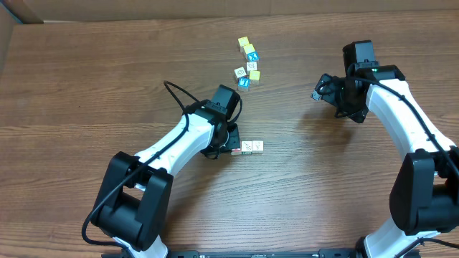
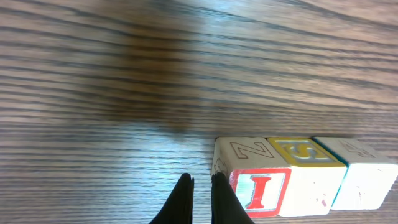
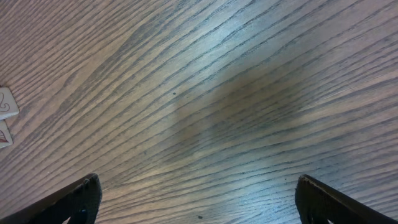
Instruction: Flip 4 blocks
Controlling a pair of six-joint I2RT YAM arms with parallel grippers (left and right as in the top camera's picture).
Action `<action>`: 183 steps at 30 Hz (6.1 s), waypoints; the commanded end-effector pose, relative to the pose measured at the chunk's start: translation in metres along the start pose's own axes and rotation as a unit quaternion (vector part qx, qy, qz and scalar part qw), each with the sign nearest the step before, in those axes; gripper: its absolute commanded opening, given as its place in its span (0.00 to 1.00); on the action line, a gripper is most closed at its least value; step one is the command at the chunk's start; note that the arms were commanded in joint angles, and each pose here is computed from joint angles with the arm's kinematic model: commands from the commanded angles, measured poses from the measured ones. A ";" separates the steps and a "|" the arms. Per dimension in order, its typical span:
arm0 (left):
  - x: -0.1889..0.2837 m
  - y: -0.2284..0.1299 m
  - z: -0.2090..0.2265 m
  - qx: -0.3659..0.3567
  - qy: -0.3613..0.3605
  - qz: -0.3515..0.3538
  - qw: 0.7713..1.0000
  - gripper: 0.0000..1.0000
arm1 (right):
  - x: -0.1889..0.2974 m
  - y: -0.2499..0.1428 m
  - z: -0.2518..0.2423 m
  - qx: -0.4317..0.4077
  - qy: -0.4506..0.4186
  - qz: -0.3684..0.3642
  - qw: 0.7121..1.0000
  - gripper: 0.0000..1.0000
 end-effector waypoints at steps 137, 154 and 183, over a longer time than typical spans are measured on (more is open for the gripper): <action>-0.043 0.139 -0.085 -0.126 -0.034 -0.203 0.970 0.38 | 0.004 0.004 0.001 0.001 0.000 -0.011 1.000 1.00; -0.039 0.140 -0.084 -0.125 -0.030 -0.198 0.972 0.40 | 0.004 0.004 0.001 0.001 0.000 -0.011 1.000 1.00; 0.080 0.106 -0.067 -0.124 -0.022 -0.185 0.975 0.20 | 0.004 0.004 0.001 0.001 0.000 -0.011 1.000 1.00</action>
Point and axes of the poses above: each gripper's point midway between its finger pads, its own x axis back along the fingers, its own z axis along the line the jaws close on, y = z × x, the point moved 9 cm from there along x, back along the fingers, and after that the axes turned 7 degrees about x, right-handed, at the moved point
